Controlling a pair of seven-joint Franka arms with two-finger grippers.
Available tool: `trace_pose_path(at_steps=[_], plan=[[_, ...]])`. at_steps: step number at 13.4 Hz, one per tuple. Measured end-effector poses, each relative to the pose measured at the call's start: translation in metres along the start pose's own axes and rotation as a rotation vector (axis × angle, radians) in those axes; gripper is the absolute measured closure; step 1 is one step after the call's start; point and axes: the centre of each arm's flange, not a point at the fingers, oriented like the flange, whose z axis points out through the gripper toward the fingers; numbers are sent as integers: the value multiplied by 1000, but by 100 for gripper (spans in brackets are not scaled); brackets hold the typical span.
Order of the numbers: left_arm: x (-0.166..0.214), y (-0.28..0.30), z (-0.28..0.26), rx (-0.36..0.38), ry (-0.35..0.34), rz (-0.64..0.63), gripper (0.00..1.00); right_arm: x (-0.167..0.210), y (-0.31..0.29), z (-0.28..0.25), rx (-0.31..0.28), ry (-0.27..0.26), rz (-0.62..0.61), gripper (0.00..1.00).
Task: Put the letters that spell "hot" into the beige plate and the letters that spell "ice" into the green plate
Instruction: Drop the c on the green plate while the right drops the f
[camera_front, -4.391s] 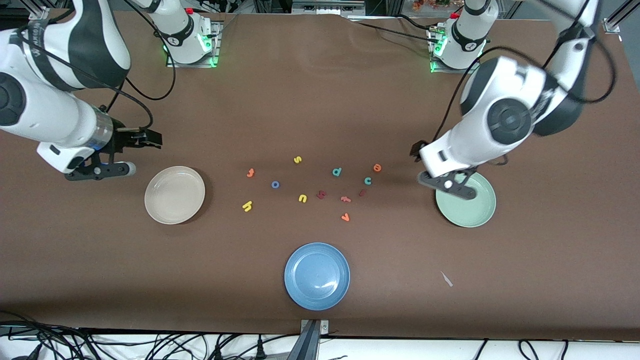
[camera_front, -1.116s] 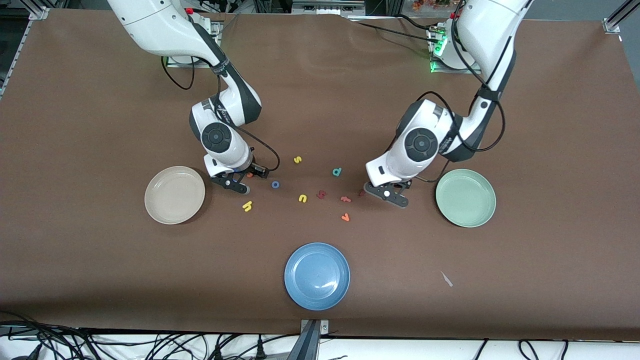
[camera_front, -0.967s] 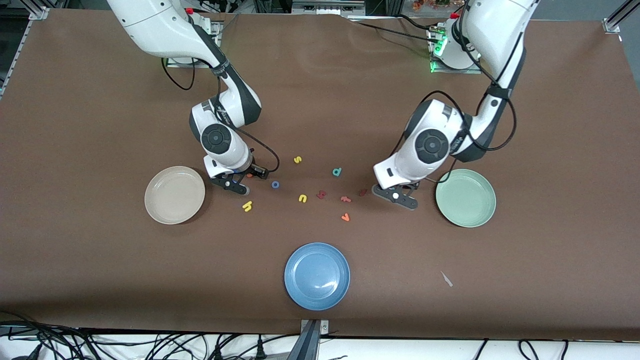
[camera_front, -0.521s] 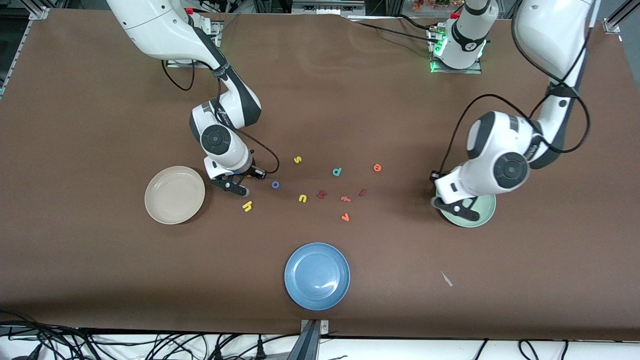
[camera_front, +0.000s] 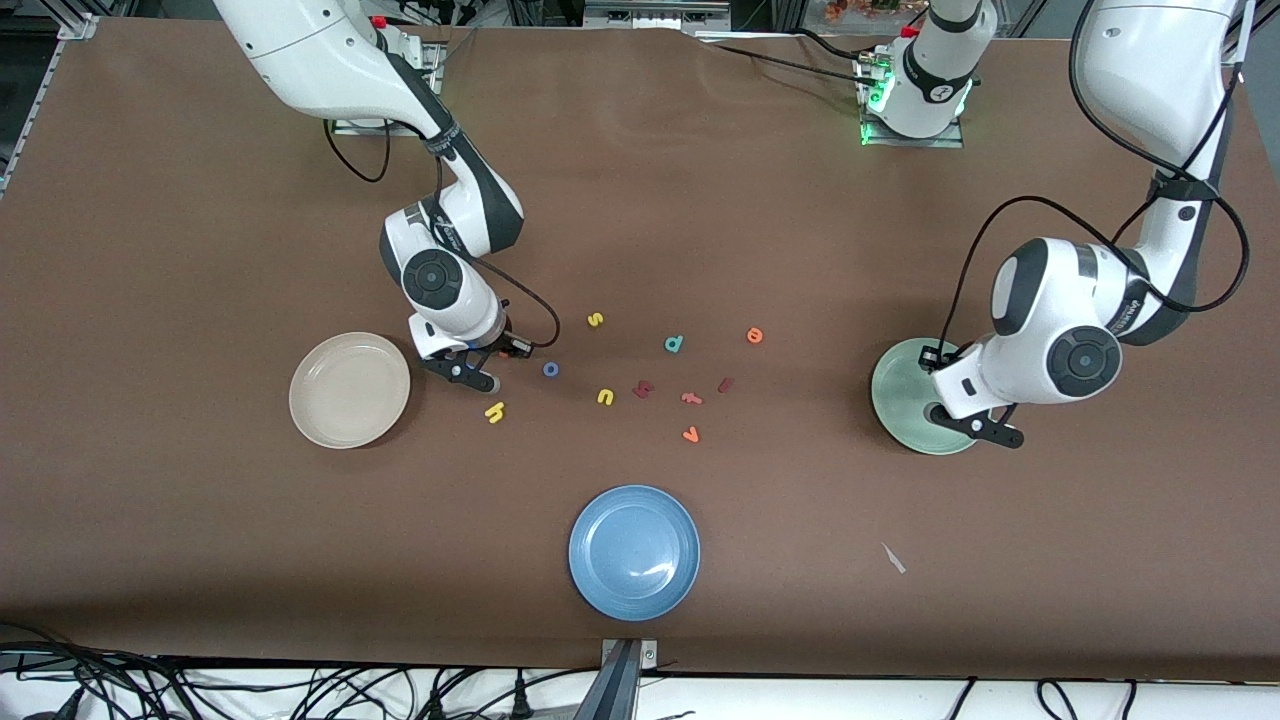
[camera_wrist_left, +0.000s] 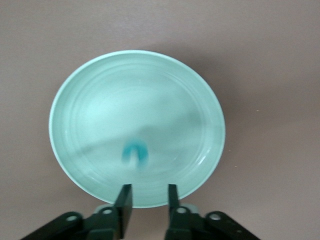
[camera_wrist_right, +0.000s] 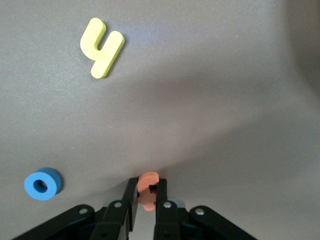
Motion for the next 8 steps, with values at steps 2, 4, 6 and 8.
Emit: trace_pose_path(at_steps=[2, 4, 6, 8], plan=[[2, 3, 0, -2, 2, 6, 37, 6, 2, -9, -25, -14, -62, 82], [3, 8, -2, -3, 6, 15, 17, 26, 22, -32, -82, -47, -201, 82], [6, 16, -5, -5, 13, 28, 0, 52, 55, -59, -105, -53, -357, 82], [10, 34, -12, -16, 28, 51, 0, 71, 88, -74, -113, -51, -505, 82]])
